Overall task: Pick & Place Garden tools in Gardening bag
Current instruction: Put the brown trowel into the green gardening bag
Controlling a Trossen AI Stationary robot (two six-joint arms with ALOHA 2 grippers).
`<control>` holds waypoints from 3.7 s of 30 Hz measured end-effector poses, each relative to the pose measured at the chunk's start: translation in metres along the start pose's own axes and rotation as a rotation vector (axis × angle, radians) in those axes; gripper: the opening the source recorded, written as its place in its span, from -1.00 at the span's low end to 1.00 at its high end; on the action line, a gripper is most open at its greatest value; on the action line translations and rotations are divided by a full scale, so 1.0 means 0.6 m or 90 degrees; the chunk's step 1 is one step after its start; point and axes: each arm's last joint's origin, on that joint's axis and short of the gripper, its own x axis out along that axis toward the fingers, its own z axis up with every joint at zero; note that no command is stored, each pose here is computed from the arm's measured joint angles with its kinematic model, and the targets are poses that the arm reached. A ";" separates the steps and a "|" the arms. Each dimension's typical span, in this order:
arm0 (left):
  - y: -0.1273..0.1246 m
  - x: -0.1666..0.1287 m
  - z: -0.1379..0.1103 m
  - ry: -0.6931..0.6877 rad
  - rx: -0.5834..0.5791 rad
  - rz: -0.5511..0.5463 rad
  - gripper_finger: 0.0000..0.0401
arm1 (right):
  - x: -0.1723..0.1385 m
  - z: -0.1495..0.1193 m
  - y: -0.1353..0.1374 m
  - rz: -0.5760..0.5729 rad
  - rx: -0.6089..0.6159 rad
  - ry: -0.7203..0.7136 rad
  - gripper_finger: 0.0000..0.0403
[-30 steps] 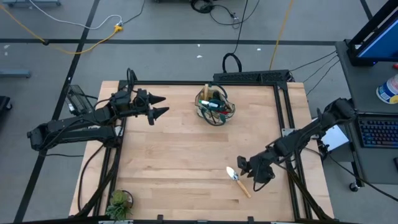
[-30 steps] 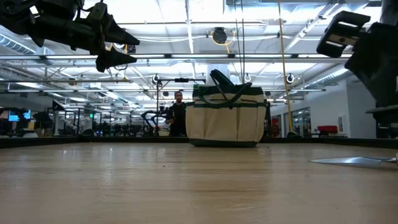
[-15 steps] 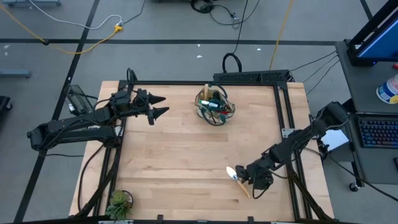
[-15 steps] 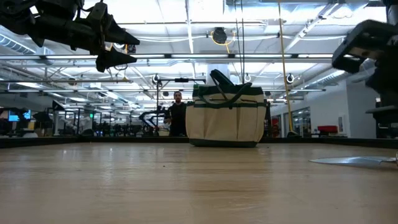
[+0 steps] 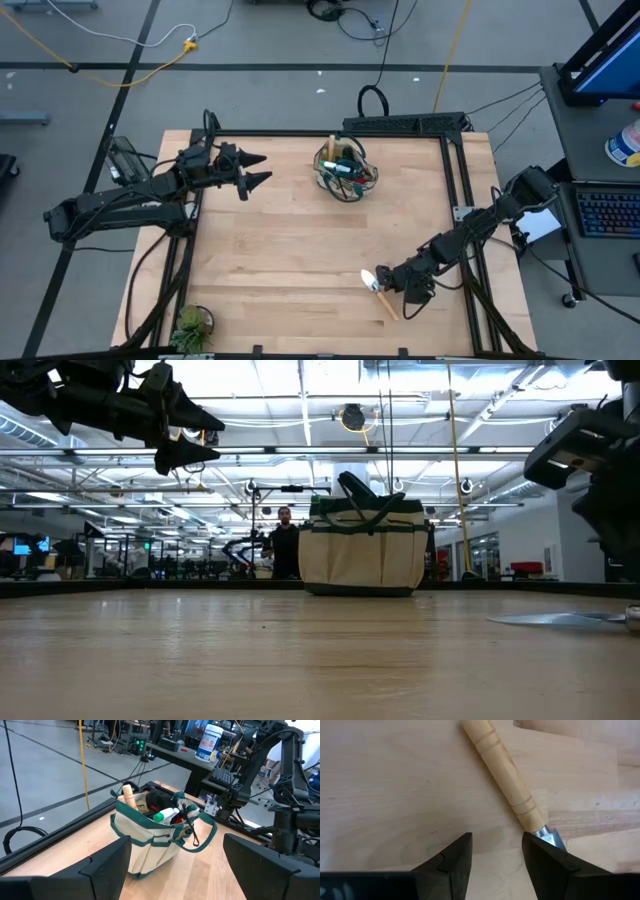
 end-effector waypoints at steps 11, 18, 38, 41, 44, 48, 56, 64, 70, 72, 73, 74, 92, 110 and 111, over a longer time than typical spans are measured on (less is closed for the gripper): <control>0.000 0.000 0.000 0.001 -0.002 0.000 0.61 | -0.008 0.016 -0.023 -0.029 -0.020 -0.016 -0.17; 0.000 0.000 0.000 0.000 -0.016 0.000 0.62 | -0.012 0.027 -0.035 -0.026 -0.002 -0.045 -0.17; 0.000 0.000 0.000 0.000 -0.018 0.000 0.62 | 0.011 0.043 -0.038 -0.002 -0.068 -0.048 -0.17; 0.000 0.000 0.000 0.000 -0.018 0.000 0.62 | 0.010 0.044 -0.039 -0.001 -0.068 -0.049 -0.17; 0.000 0.000 0.000 0.000 -0.018 0.000 0.62 | 0.017 0.041 -0.038 0.008 -0.063 -0.045 -0.17; 0.000 0.000 0.000 0.000 -0.028 0.000 0.62 | 0.037 0.034 -0.033 0.032 -0.064 -0.032 -0.17; 0.000 0.000 0.000 0.001 -0.030 0.000 0.61 | 0.057 0.018 -0.034 0.049 -0.054 -0.015 -0.18; 0.000 0.000 0.000 0.000 -0.030 0.000 0.61 | 0.057 0.012 -0.034 0.054 0.015 -0.007 -0.44; 0.000 0.000 0.000 0.000 -0.030 0.000 0.61 | 0.058 0.011 -0.034 0.054 0.083 0.000 -0.70; 0.000 0.000 0.000 0.001 -0.030 0.000 0.62 | 0.058 0.011 -0.034 0.052 0.120 0.003 -0.73; 0.000 0.000 0.000 0.000 -0.030 0.000 0.61 | 0.058 0.011 -0.034 0.051 0.139 0.005 -0.73; 0.000 0.000 0.000 0.000 -0.029 0.000 0.62 | 0.058 0.011 -0.034 0.050 0.158 0.007 -0.73; 0.000 0.000 0.000 0.001 -0.026 0.001 0.62 | -0.008 0.012 -0.075 -0.214 0.389 0.064 -0.74; 0.000 0.000 0.000 0.001 -0.030 0.000 0.61 | -0.176 -0.025 -0.169 -0.571 0.692 -0.236 -0.75; 0.000 0.000 0.000 0.000 -0.029 0.000 0.62 | -0.188 -0.028 -0.173 -0.590 0.701 -0.259 -0.75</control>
